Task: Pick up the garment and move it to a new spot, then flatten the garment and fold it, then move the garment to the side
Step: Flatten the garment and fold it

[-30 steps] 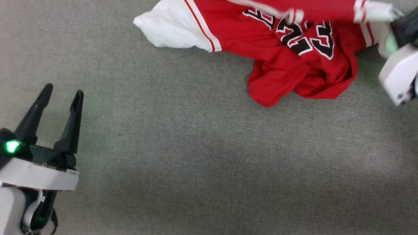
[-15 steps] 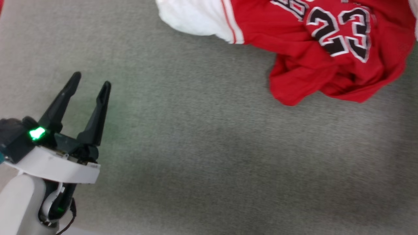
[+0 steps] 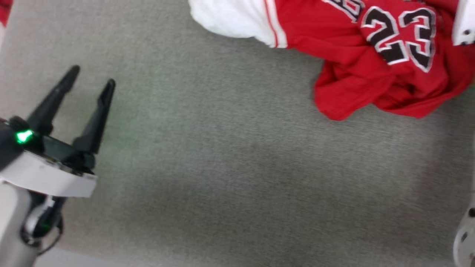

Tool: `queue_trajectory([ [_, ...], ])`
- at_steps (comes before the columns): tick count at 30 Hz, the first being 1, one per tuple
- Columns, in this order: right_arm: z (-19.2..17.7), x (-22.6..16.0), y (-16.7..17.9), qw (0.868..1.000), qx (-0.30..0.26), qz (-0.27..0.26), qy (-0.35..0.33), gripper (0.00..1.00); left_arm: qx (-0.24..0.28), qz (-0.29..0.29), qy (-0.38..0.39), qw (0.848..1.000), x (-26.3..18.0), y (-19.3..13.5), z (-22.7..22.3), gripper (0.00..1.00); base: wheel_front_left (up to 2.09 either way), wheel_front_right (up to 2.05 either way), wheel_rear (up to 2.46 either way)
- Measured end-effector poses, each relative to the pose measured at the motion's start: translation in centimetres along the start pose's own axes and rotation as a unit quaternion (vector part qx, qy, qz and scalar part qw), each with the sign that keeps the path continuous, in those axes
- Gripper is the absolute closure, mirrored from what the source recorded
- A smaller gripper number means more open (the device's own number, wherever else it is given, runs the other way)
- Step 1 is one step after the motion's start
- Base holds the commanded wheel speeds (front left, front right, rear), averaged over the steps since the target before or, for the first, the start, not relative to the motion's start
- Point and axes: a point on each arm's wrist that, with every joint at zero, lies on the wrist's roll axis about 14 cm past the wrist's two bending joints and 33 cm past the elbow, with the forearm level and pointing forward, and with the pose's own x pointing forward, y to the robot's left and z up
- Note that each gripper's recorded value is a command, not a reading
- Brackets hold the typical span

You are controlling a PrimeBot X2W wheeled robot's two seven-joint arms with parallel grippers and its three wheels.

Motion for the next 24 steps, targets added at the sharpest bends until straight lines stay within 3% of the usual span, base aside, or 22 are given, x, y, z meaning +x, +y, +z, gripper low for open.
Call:
queue_trajectory([
  [7, 1.0, -4.7, 0.8, 0.994, 0.069, 0.029, -0.076, 0.0, 0.041, -0.072, 0.003, 0.997, 1.3, -1.6, 1.8, 0.0, 0.0, 0.0, 0.0],
  [15, -0.6, -14.0, 0.7, 0.984, 0.141, 0.041, -0.104, 0.0, 0.081, -0.184, 0.034, 0.979, 4.3, -6.6, 4.0, 0.0, 0.0, 0.0, 0.0],
  [19, -2.6, -18.8, -0.9, 0.98, 0.177, 0.02, -0.09, 0.0, 0.065, -0.253, 0.07, 0.963, 5.9, -11.6, 4.6, 0.0, 0.0, 0.0, 0.0],
  [24, -4.1, -23.4, -2.8, 0.976, 0.199, -0.013, -0.083, 0.0, 0.075, -0.335, 0.152, 0.927, 6.9, -17.4, 3.8, 0.0, 0.0, 0.0, 0.0],
])
